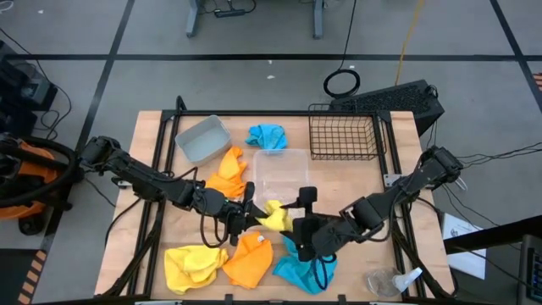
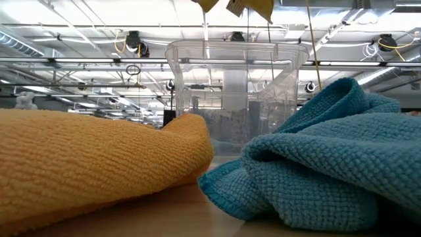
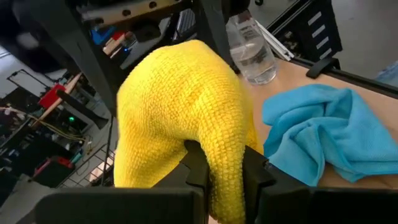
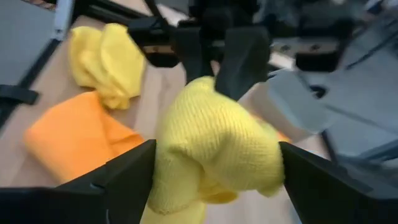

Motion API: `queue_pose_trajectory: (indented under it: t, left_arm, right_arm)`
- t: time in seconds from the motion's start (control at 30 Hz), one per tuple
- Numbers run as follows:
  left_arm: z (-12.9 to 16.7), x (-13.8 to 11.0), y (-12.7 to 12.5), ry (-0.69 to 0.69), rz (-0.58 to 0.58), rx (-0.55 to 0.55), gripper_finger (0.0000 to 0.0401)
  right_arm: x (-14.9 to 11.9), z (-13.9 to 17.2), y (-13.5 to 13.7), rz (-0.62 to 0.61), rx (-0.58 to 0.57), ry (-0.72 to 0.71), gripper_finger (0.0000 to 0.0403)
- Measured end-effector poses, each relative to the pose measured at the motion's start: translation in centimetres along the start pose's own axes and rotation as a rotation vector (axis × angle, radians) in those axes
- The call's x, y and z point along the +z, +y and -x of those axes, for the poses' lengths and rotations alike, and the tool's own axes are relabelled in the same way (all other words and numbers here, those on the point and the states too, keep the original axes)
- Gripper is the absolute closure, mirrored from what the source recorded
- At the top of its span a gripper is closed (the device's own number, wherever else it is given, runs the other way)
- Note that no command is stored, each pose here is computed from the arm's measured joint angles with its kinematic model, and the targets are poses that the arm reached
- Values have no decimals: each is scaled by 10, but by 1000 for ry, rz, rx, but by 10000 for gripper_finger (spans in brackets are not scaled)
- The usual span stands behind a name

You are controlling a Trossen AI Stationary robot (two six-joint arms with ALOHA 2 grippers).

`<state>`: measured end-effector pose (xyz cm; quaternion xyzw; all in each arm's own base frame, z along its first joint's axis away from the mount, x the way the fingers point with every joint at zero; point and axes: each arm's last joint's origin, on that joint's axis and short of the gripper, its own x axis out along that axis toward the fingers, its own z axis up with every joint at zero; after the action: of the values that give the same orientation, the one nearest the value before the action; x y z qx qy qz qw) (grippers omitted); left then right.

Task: Sort microfiber towel by color & place in baskets
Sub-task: Put the right yellow towel into the gray bin

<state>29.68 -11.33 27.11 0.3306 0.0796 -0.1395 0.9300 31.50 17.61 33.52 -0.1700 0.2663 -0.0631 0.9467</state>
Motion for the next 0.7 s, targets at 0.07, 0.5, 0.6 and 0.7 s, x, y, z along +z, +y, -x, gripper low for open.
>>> queue_pose_trajectory:
  t: [0.07,0.5,0.6,0.7]
  left_arm:
    - [0,0,0,-3,0,-4,361]
    - [0,0,-1,-16,2,-29,361]
    - [0,0,-1,-15,2,-30,361]
    - [0,0,-1,-2,2,-12,361]
  right_arm:
    - [3,4,4,22,-6,-32,84]
    - [4,-15,4,61,87,-44,85]
    - [0,-20,4,11,104,-7,85]
    - [-3,-20,3,-55,101,30,85]
